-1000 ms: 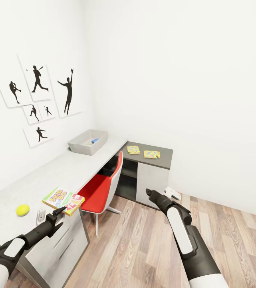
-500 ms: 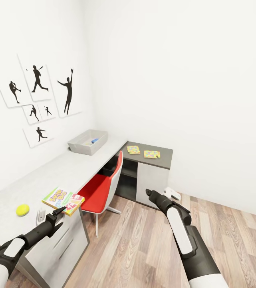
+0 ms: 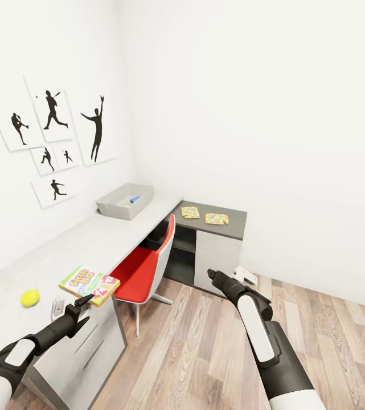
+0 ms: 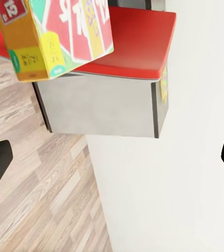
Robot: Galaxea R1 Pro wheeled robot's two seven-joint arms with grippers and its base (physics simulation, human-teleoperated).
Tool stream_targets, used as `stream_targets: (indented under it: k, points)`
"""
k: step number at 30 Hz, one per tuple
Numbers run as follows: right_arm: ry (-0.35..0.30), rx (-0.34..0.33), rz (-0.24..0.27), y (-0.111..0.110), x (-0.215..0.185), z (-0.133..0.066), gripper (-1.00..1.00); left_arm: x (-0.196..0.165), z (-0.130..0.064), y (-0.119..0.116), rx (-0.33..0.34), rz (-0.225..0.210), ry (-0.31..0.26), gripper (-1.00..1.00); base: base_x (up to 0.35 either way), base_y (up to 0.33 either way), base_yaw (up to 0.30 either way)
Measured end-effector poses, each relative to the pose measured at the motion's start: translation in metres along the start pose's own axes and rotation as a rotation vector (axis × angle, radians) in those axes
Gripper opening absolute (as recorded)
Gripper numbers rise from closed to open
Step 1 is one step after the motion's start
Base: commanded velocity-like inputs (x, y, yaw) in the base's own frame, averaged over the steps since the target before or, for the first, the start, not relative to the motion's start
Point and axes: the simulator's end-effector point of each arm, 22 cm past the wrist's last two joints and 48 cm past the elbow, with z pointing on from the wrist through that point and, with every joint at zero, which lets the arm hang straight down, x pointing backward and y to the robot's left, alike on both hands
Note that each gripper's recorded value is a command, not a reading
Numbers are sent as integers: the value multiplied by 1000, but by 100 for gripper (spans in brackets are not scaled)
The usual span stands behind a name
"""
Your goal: Put all the toys in the child's room - the three board games (two on the bed and one on the table), the two jigsaw puzzles on the table, and the tennis ball on the table - inside the toy box on the table in the child's room.
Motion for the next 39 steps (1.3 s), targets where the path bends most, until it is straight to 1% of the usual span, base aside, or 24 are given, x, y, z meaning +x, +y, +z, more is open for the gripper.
stream_targets:
  k: [10,12,18,22,26,30,32,35,38,39]
  points:
    - [-1,-1,0,-4,5,7,100,-2,5,7,5,0,-3,100,0,0,0]
    - [-1,-1,-1,-5,5,9,100,-2,6,5,20,0,-3,100,0,0,0]
    - [-5,-8,-1,-6,7,13,100,-1,8,-8,102,2,2,100,0,0,0]
    - [-8,-17,-2,-6,8,15,100,0,11,-7,117,1,8,100,0,0,0]
    - [-15,-39,-1,-6,8,14,100,1,13,-5,124,1,11,100,0,0,0]
    - [-19,-64,-1,-8,14,4,100,3,16,-1,124,1,17,100,0,0,0]
    - [-23,-91,-3,-7,17,-2,100,5,17,0,125,0,20,100,0,0,0]
    - [-29,-130,-23,-11,15,-5,100,7,21,5,120,-2,22,100,0,0,0]
    - [-31,-162,-33,-12,14,-4,100,8,23,9,116,-5,23,100,0,0,0]
    - [-30,-187,-32,-10,14,-5,100,9,24,11,114,-7,24,100,0,0,0]
